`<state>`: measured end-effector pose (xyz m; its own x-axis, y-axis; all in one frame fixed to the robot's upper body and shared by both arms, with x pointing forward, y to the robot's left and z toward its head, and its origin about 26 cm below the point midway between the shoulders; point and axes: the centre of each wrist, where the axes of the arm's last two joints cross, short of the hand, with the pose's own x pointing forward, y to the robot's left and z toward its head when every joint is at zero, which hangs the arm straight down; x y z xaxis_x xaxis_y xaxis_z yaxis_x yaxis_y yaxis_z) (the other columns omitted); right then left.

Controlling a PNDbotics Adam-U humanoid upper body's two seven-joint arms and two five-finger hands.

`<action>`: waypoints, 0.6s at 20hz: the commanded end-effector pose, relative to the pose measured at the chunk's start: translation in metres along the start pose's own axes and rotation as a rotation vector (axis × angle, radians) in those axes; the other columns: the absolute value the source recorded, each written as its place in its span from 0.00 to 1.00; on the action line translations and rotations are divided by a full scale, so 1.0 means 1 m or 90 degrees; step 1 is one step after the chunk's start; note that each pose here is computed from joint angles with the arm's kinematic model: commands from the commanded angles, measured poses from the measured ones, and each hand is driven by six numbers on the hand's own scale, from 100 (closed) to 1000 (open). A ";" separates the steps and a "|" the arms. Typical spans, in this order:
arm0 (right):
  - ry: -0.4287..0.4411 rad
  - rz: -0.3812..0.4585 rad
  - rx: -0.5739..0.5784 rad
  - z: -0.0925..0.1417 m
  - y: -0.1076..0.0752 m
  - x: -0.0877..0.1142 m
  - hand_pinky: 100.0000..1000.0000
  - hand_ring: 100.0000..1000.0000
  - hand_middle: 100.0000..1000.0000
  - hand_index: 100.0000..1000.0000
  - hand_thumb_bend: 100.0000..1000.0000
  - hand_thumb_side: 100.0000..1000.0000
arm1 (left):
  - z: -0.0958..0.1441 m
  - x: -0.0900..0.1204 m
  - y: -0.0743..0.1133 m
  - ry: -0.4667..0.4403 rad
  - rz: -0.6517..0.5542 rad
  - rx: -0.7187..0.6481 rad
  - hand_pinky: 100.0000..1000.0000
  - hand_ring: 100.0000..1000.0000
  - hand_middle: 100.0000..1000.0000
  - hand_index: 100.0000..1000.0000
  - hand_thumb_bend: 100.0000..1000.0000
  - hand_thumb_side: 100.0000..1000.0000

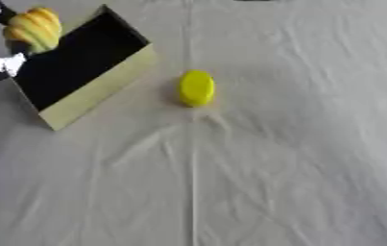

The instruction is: Pick up objects on the table and place them in the box.

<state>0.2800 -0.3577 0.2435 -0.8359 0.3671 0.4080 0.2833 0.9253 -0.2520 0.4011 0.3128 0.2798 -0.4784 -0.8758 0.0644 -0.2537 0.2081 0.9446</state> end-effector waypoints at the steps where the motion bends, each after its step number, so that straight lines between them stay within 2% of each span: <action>1: -0.015 0.001 0.005 -0.006 -0.002 0.006 0.92 0.81 0.64 0.78 0.00 0.59 | -0.006 -0.003 0.008 0.013 -0.042 -0.014 0.69 0.69 0.57 0.66 0.00 0.05; 5: -0.013 -0.002 0.006 -0.006 -0.001 0.006 0.92 0.81 0.64 0.78 0.00 0.59 | -0.016 -0.009 -0.004 0.034 -0.083 -0.068 0.71 0.72 0.62 0.72 0.00 0.10; 6: -0.012 -0.003 0.006 -0.006 -0.001 0.006 0.92 0.81 0.64 0.78 0.00 0.59 | -0.018 -0.010 -0.006 0.036 -0.091 -0.081 0.74 0.75 0.66 0.79 0.01 0.16; 7: -0.011 -0.003 0.006 -0.005 -0.001 0.005 0.93 0.81 0.64 0.78 0.00 0.59 | -0.019 -0.010 -0.007 0.038 -0.099 -0.092 0.75 0.77 0.69 0.83 0.03 0.19; 8: -0.010 -0.003 0.006 -0.005 -0.001 0.005 0.93 0.81 0.64 0.78 0.00 0.59 | -0.021 -0.011 -0.007 0.039 -0.106 -0.100 0.78 0.81 0.74 0.88 0.08 0.25; 10: -0.008 -0.004 0.007 -0.004 0.000 0.005 0.93 0.81 0.64 0.78 0.00 0.59 | -0.022 -0.011 -0.005 0.043 -0.120 -0.102 0.81 0.85 0.79 0.92 0.16 0.37; 12: -0.006 -0.004 0.007 -0.004 0.000 0.005 0.93 0.81 0.64 0.78 0.00 0.59 | -0.023 -0.010 -0.002 0.046 -0.128 -0.098 0.82 0.86 0.80 0.93 0.19 0.41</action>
<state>0.2804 -0.3564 0.2415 -0.8315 0.3587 0.4243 0.2722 0.9287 -0.2517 0.4281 0.3066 0.2688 -0.3865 -0.9185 -0.0832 -0.1688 -0.0182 0.9855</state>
